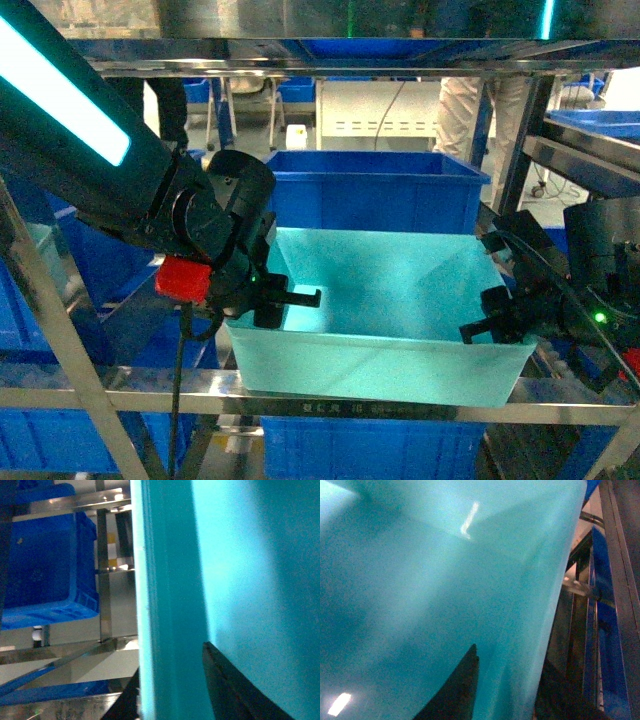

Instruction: Organize blue bins on left shelf correctly

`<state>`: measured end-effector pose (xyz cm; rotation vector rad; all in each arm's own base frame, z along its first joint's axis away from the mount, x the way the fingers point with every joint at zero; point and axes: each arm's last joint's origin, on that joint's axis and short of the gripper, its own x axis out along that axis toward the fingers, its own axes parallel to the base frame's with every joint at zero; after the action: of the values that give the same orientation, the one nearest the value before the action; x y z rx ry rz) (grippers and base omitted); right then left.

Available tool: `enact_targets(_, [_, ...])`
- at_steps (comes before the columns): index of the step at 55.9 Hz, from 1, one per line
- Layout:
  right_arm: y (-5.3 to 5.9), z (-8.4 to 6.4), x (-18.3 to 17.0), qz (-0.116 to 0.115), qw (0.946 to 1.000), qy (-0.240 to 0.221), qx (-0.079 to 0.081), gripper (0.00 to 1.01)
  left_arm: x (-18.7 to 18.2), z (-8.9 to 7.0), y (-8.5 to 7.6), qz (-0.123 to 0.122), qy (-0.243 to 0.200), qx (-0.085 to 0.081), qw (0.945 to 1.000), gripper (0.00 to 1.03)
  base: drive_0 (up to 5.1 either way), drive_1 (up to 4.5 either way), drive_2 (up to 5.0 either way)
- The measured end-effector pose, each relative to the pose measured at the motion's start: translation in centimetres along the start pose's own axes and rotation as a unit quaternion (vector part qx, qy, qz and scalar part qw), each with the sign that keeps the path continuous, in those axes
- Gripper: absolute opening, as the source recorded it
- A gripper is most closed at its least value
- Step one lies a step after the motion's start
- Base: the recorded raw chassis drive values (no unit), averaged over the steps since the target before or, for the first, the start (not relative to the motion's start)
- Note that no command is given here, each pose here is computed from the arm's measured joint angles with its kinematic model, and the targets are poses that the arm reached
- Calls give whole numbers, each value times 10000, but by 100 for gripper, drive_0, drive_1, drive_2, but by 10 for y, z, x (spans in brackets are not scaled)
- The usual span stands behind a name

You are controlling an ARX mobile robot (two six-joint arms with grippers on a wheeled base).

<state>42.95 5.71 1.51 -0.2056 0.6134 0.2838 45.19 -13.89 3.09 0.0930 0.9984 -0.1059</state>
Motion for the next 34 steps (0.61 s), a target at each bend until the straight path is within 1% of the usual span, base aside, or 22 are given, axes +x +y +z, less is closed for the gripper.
enact_targets(3, [-1, 6, 0, -83, 9996, -268, -91, 42, 1, 5, 1, -182, -125, -13, 9998, 38, 0, 0, 0])
enact_targets(5, [-2, 11, 1, -101, 9992, -374, -108, 49, 1, 10, 2, -263, -231, -21, 9994, 45, 0, 0, 0])
enact_targets(6, [-4, 17, 2, -156, 9980, -593, -144, 56, 0, 15, 2, -294, -360, -46, 9989, 50, 0, 0, 0])
enact_targets(8, [-7, 32, 3, -297, 9937, -1062, -187, 77, -5, 36, 4, -450, -914, -119, 9947, 72, 0, 0, 0])
enact_targets(9, [-9, 37, 2, -399, 9912, -1255, -161, 91, -7, 41, 4, -496, -1055, -134, 9931, 87, 0, 0, 0])
enact_targets(10, [-10, 40, 2, -447, 9891, -1396, -124, 100, -6, 40, 4, -519, -1032, -125, 9932, 97, 0, 0, 0])
enact_targets(11, [-10, 42, 0, -466, 9871, -1531, -82, 97, -7, 38, 4, -493, -1099, -134, 9926, 99, 0, 0, 0])
enact_targets(12, [-8, 41, -5, -452, 9859, -1611, -26, 98, -12, 35, 4, -504, -1138, -146, 9921, 98, 0, 0, 0])
enact_targets(13, [-4, 40, -16, -438, 9825, -1813, 0, 98, -22, 30, 2, -536, -1259, -188, 9904, 98, 0, 0, 0])
enact_targets(15, [6, 32, -50, -479, 9727, -2268, -57, 98, -57, 16, 2, -605, -1724, -374, 9825, 98, 0, 0, 0])
enact_targets(16, [10, 20, -70, -516, 9679, -2458, -102, 98, -78, 3, 0, -585, -1936, -407, 9785, 98, 0, 0, 0])
enact_targets(17, [14, 4, -87, -486, 9703, -2364, -139, 98, -93, -17, 1, -508, -2005, -441, 9774, 98, 0, 0, 0])
enact_targets(19, [21, -39, -121, -342, 9855, -1657, -113, 98, -109, -69, 9, -303, -1726, -501, 9833, 98, 0, 0, 0])
enact_targets(20, [19, -53, -136, -400, 9892, -1411, -50, 98, -118, -88, 15, -175, -1670, -516, 9844, 98, 0, 0, 0])
enact_targets(21, [16, -60, -157, -513, 9897, -1333, 24, 98, -135, -99, 22, -64, -1800, -567, 9820, 98, 0, 0, 0])
enact_targets(22, [13, -57, -176, -583, 9872, -1486, 73, 98, -155, -101, 27, 4, -2055, -662, 9764, 98, 0, 0, 0])
enact_targets(23, [12, -49, -196, -660, 9819, -1776, 91, 98, -177, -105, 29, 60, -2373, -697, 9689, 98, 0, 0, 0])
enact_targets(25, [10, -42, -210, -721, 9760, -2052, 83, 98, -192, -111, 31, 93, -2486, -764, 9655, 98, 0, 0, 0])
enact_targets(27, [10, -36, -221, -784, 9705, -2280, 83, 98, -202, -114, 31, 61, -2543, -785, 9639, 98, 0, 0, 0])
enact_targets(30, [8, -25, -237, -885, 9595, -2673, 79, 98, -216, -116, 31, 56, -2672, -845, 9599, 98, 0, 0, 0])
enact_targets(32, [6, -15, -253, -985, 9490, -2991, 106, 98, -232, -118, 34, 83, -2820, -977, 9544, 98, 0, 0, 0])
enact_targets(34, [4, -9, -264, -1078, 9437, -3125, 112, 98, -243, -119, 37, 144, -2948, -1067, 9495, 98, 0, 0, 0])
